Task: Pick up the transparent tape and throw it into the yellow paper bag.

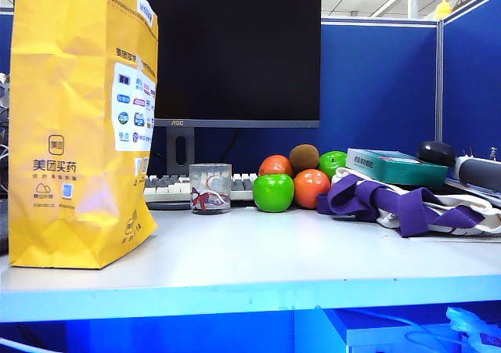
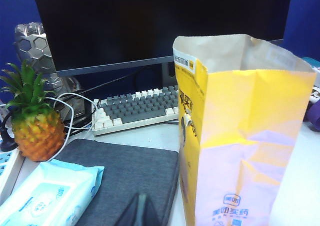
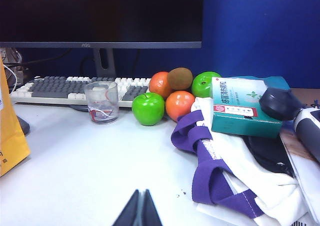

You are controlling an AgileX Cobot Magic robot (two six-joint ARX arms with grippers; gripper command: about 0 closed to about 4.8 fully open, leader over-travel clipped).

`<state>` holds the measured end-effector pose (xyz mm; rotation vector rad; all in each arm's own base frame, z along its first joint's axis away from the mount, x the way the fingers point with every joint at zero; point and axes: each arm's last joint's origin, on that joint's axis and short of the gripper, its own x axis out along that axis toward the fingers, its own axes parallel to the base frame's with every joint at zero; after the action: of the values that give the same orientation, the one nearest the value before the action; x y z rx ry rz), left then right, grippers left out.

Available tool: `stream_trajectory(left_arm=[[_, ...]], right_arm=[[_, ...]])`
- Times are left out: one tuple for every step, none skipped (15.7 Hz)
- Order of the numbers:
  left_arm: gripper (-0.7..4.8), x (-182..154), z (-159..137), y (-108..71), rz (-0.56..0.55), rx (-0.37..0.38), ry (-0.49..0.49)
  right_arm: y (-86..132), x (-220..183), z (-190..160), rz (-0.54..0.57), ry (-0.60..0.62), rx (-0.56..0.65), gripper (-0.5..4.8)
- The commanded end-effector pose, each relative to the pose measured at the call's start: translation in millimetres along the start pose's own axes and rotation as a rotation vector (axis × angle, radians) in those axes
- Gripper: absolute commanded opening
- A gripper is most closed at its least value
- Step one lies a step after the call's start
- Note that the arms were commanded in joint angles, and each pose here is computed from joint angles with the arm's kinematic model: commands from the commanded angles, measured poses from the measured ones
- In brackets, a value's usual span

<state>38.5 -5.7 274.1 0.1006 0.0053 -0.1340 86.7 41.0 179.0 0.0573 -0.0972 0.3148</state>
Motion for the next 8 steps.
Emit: stream_trajectory(left_arm=[[-0.03,0.5,1.5,0.1,0.0,-0.005,-0.026],[-0.03,3.5,-1.8,-0.5,-0.001,-0.004,-0.026],[-0.03,9.1,-10.9,-1.6,-0.004,-0.003,0.006],[-0.03,15.9,-21.9,-3.0,-0.004,-0.002,0.029],[-0.03,24.4,-35.1,-4.7,-0.005,-0.001,0.044],[-0.03,33.7,-51.2,-6.8,-0.008,0.0,0.057],[-0.03,39.6,-63.7,-8.3,-0.007,0.001,0.074],[-0.03,44.9,-76.7,-9.8,-0.009,0.001,0.093]], right_arm=[[0.1,-0.2,3.2,0.0,-0.022,0.039,0.01],[0.1,-0.2,3.1,-0.001,-0.021,0.039,0.01],[0.2,-0.2,3.1,0.001,-0.021,0.045,0.01],[0.2,-0.2,3.1,0.003,-0.022,0.046,0.01],[0.3,-0.2,3.1,0.005,-0.021,0.061,0.01],[0.3,-0.2,2.8,0.004,-0.019,0.072,0.01],[0.2,-0.2,2.6,0.002,-0.017,0.071,0.01],[0.3,-0.2,2.6,0.005,-0.017,0.071,0.01]])
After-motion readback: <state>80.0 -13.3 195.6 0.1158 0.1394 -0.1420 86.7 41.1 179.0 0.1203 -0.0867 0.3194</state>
